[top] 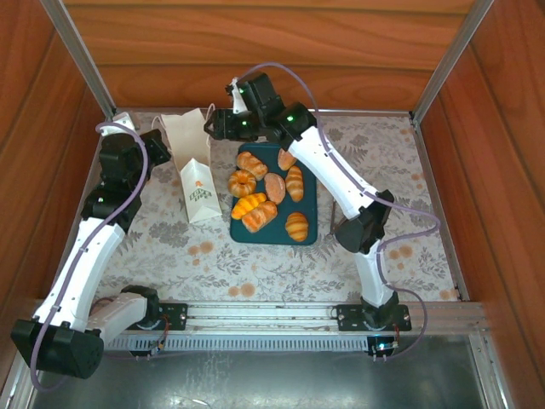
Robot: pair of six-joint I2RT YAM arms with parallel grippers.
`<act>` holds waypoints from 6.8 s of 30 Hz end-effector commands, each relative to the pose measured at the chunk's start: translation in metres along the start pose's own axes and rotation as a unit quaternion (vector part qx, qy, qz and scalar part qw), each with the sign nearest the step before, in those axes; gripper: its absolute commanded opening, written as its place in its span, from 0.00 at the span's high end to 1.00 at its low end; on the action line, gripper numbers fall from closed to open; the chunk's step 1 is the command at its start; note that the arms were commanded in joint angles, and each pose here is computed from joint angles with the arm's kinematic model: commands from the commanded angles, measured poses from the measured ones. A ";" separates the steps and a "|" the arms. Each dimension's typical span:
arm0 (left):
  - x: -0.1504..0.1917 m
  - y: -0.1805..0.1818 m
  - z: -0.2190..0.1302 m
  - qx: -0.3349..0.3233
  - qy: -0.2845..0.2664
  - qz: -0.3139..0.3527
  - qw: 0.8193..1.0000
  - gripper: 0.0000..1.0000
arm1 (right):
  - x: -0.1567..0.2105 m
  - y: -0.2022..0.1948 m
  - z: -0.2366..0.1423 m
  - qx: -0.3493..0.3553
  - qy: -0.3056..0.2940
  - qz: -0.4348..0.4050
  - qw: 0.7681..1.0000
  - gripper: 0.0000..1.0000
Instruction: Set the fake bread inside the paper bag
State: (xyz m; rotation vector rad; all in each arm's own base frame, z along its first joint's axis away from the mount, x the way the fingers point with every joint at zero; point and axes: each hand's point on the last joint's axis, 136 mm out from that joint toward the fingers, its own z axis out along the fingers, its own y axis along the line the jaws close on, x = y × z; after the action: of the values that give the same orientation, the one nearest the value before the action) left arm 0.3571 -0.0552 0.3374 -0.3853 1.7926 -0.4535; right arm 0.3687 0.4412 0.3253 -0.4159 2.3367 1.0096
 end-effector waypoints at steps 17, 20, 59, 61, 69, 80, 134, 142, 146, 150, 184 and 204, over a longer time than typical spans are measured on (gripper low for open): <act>-0.020 0.034 0.000 -0.023 -0.019 -0.060 0.998 1.00 | -0.012 -0.015 -0.033 0.048 -0.054 -0.012 0.997 0.99; -0.017 0.034 0.002 -0.020 -0.015 -0.064 0.998 1.00 | -0.010 -0.016 -0.030 0.045 -0.048 -0.008 0.998 0.96; -0.006 0.035 -0.005 -0.008 -0.009 -0.058 0.998 1.00 | 0.116 -0.219 -0.191 0.313 -0.070 0.131 0.938 0.00; -0.007 0.034 -0.005 -0.007 -0.009 -0.060 0.998 1.00 | 0.142 -0.246 -0.189 0.366 -0.037 0.153 0.917 0.00; -0.006 0.034 -0.007 -0.008 -0.006 -0.063 0.998 1.00 | 0.205 -0.308 -0.173 0.445 0.022 0.222 0.867 0.00; -0.004 0.034 -0.005 -0.007 -0.003 -0.065 0.998 1.00 | 0.231 -0.350 -0.141 0.444 0.054 0.267 0.854 0.00; 0.001 0.036 -0.001 -0.006 0.000 -0.076 0.997 1.00 | 0.170 -0.329 -0.166 0.372 0.006 0.231 0.899 0.89; -0.001 0.036 -0.002 -0.007 -0.001 -0.076 0.997 1.00 | 0.148 -0.288 -0.179 0.305 -0.008 0.206 0.930 0.53; -0.002 0.035 -0.001 -0.007 -0.001 -0.076 0.997 1.00 | 0.140 -0.278 -0.183 0.292 -0.013 0.200 0.935 0.48; -0.002 0.034 0.000 -0.006 -0.001 -0.076 0.997 1.00 | 0.138 -0.274 -0.186 0.289 -0.011 0.193 0.938 0.47; 0.001 0.037 -0.002 -0.007 -0.001 -0.080 0.997 1.00 | 0.145 -0.225 -0.131 0.205 0.115 0.110 0.966 0.50; 0.003 0.037 -0.002 -0.006 -0.002 -0.082 0.997 1.00 | 0.151 -0.246 -0.096 0.242 0.150 0.096 0.954 0.50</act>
State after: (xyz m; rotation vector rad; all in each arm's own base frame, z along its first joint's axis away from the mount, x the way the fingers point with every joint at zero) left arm 0.3555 -0.0269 0.3137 -0.5406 1.7927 -0.5512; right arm 0.3227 0.1886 0.1389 -0.1178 2.8745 0.4270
